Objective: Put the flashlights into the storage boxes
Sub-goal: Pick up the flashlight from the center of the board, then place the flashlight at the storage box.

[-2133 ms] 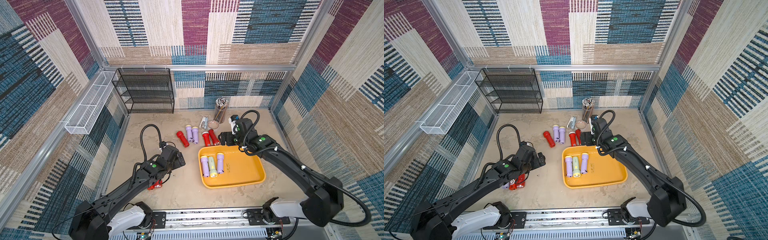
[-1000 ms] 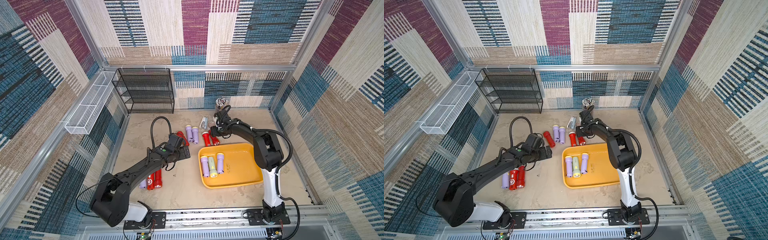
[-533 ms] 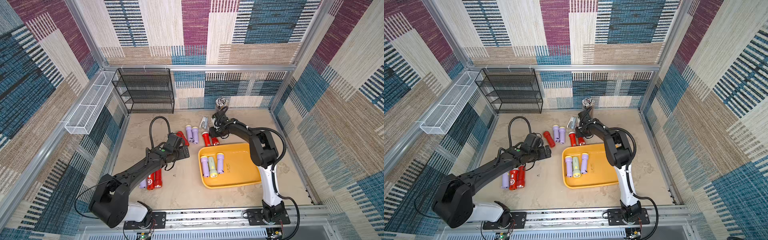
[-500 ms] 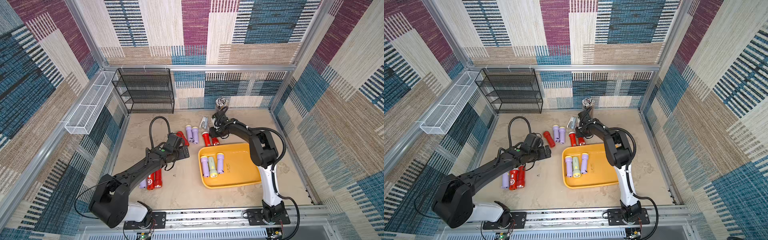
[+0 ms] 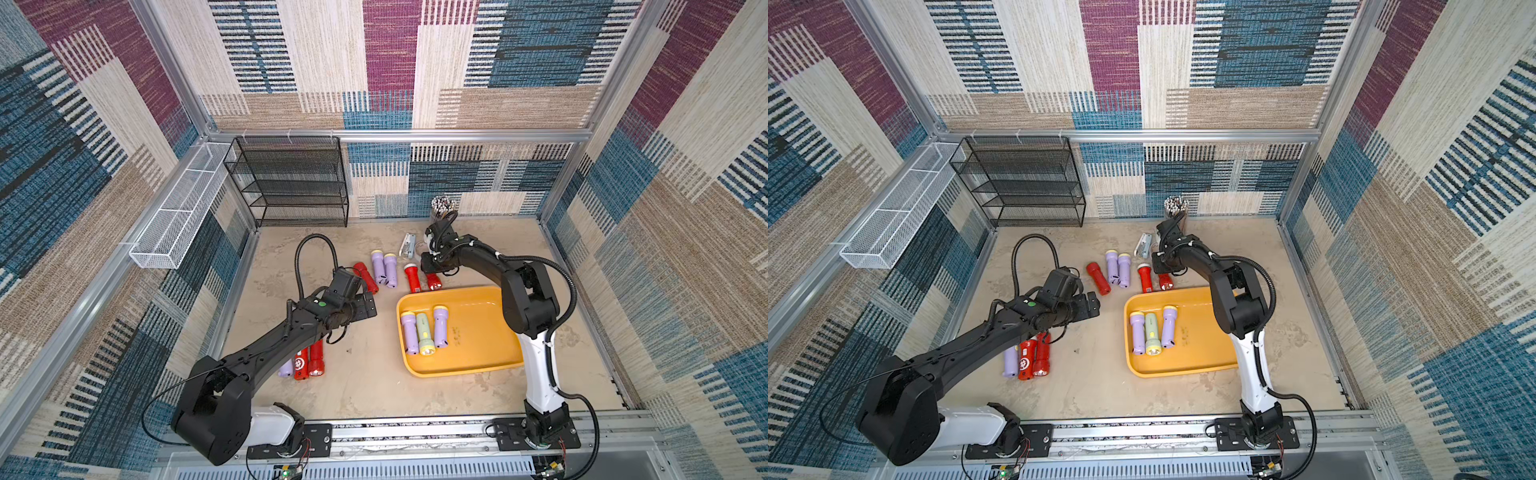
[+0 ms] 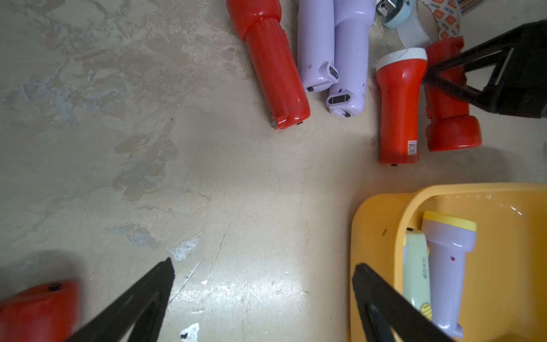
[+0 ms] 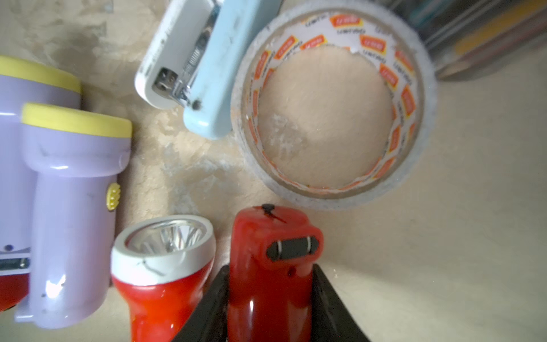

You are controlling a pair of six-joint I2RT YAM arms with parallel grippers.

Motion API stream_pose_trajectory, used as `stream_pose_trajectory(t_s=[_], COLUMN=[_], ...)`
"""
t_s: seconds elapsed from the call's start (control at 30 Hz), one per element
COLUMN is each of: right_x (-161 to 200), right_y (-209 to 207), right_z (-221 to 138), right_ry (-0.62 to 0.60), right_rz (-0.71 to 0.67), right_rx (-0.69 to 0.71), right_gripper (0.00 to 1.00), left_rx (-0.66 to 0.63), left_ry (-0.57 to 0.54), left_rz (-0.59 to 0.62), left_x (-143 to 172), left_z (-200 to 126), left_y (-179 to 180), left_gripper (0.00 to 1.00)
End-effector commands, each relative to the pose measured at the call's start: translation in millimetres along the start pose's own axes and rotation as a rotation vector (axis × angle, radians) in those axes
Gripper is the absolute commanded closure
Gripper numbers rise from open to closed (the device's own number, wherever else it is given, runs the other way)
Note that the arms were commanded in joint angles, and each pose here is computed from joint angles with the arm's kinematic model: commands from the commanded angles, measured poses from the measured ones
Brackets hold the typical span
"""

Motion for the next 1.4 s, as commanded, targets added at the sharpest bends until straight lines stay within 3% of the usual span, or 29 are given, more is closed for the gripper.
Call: stream_pose_trajectory(t_s=[0.0, 0.3, 0.6, 1.1, 1.37], right_x=[-10.5, -25.1, -16.2, 96.3, 146.3], right_y=[-0.3, 0.6, 4.2, 5.8, 8.1], right_z=[-16.1, -56.7, -111.5, -148.8, -146.1], right_ry=[-0.044, -0.105, -0.169, -0.127, -0.101], right_rz=[0.004, -0.005, 0.007, 0.074, 0.123], right_rx=[0.016, 0.043, 0.044, 0.024, -0.028], right_gripper=[0.58, 0.58, 0.58, 0.57, 0.56], left_rx=[-0.002, 0.006, 0.016, 0.033, 0.035], left_ry=[-0.004, -0.009, 0.004, 0.043, 0.053], left_rz=[0.004, 0.0, -0.017, -0.047, -0.061], left_x=[0.6, 2.4, 7.7, 19.6, 21.1], left_z=[-2.7, -9.5, -12.6, -12.3, -9.8], left_y=[2.2, 5.3, 9.7, 18.4, 18.5], left_gripper=[0.03, 0.03, 0.03, 0.04, 0.04])
Point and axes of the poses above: each gripper's point midway between its finger pads, its own z axis out along the fingers, its own y axis along the line the jaws close on, x = y × z, the point moved 9 cm from there along -z, back along the fingers, and after that the axes turned 11 degrees about -z, right-handed, at the moved point
